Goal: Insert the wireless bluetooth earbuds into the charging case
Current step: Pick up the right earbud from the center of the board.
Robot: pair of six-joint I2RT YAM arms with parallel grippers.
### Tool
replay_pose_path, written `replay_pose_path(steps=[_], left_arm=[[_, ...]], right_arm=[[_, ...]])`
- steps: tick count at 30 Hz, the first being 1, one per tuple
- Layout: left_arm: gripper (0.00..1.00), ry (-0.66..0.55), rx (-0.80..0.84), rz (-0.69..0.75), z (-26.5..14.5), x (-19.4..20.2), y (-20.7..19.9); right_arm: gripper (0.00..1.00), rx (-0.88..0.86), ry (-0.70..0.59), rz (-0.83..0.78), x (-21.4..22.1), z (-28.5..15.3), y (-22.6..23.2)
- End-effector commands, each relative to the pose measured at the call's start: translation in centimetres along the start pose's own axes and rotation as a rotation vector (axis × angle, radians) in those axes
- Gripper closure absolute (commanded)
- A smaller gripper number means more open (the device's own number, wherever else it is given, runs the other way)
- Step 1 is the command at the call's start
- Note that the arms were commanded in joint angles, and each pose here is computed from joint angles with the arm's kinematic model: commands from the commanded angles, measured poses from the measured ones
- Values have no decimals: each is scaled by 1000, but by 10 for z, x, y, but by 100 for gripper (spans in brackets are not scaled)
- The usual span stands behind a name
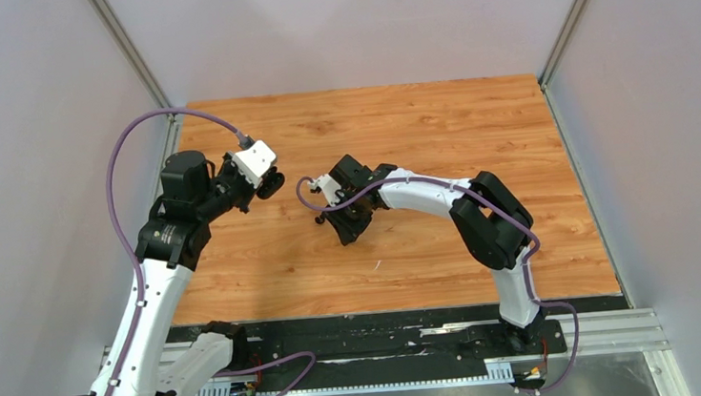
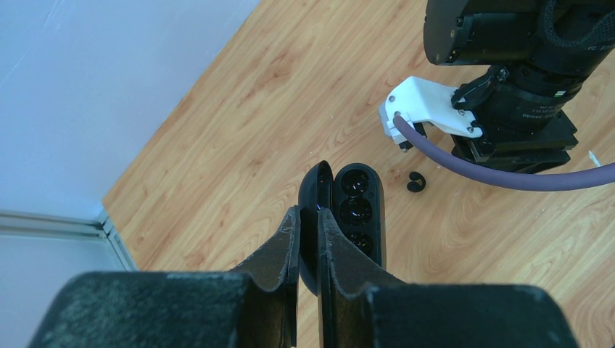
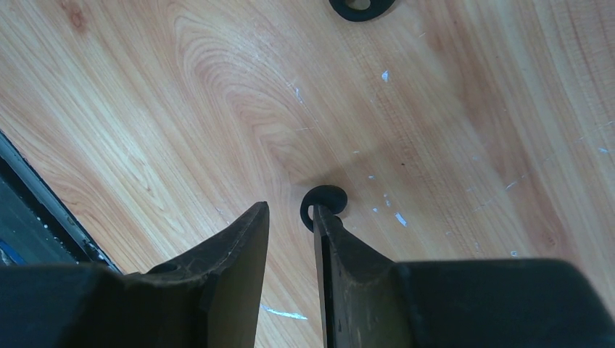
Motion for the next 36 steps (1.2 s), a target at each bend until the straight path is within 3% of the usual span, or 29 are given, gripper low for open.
replay_pose_path(steps=[1, 13, 27, 29, 36], left_arm=[[100, -36, -8, -10, -2, -6, 1], [100, -41, -7, -15, -1, -6, 1], [100, -42, -5, -19, 0, -6, 1], [100, -41, 1, -19, 1, -5, 1], [100, -49, 81, -3, 11, -4, -3]], right_arm=[[67, 34, -70, -36, -16, -16, 0], [70, 98, -56, -84, -11, -10, -10], [88, 129, -68, -122, -12, -15, -15], [99, 117, -76, -144, -13, -20, -13], [100, 0, -156, -237, -19, -83, -12]])
Point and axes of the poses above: each gripper's point midway between its finger pads, its own z axis out along the fingers, its own y axis along the line the jaws close on, x = y × z, the point moved 8 cm from there along -z, back along the fingers, and after that the axes turned 5 degrees about z, right-handed, at the moved point
